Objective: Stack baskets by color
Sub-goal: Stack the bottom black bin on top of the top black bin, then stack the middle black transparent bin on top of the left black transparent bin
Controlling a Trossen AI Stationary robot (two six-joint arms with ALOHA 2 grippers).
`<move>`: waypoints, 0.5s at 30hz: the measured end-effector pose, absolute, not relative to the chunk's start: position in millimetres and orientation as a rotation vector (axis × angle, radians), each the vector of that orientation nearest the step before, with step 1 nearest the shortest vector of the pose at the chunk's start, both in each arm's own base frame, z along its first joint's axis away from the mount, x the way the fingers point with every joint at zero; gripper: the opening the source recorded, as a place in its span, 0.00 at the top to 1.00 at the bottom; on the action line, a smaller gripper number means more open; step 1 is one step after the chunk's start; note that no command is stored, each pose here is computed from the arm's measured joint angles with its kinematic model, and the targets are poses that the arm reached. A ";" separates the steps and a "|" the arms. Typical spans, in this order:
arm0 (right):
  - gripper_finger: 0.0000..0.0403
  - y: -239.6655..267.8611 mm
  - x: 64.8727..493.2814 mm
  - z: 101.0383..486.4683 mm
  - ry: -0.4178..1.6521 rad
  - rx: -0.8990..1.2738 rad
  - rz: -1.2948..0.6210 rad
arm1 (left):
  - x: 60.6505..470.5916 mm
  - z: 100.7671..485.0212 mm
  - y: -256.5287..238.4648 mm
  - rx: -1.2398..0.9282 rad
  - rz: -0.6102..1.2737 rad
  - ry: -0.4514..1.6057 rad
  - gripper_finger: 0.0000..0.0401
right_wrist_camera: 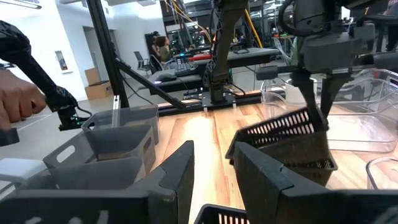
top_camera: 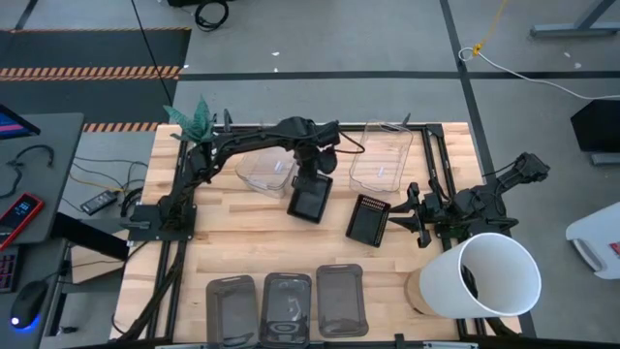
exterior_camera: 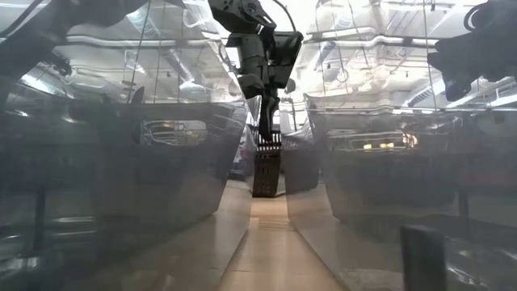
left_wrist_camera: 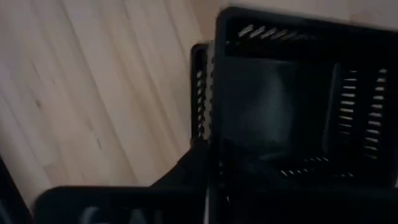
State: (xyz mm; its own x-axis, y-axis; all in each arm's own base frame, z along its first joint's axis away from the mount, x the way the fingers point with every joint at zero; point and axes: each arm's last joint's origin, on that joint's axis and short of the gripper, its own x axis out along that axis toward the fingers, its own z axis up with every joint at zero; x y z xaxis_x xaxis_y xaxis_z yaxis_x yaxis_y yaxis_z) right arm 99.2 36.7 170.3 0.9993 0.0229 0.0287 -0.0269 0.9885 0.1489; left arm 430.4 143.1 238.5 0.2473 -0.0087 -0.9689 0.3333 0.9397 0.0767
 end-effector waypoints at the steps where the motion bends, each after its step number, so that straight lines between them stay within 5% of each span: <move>1: 0.70 36.7 99.3 170.6 -0.029 0.151 0.025 | 430.6 238.6 143.0 0.290 -0.239 1.302 0.82; 9: 0.70 36.7 99.2 170.5 -0.029 0.151 0.025 | 431.3 238.9 143.6 0.267 -0.220 1.294 0.54; 15: 0.70 36.7 99.2 170.5 -0.029 0.151 0.025 | 429.1 257.8 129.0 0.241 -0.244 1.236 0.51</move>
State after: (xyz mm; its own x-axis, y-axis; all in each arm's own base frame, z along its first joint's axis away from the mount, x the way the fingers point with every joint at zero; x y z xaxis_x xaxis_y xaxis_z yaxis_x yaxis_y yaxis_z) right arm 99.2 36.7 170.5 0.9993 0.0227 0.0304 -0.0270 0.9884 0.1497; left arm 429.1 129.0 257.8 0.3090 -0.0532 -0.9496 0.3120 0.9488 0.0483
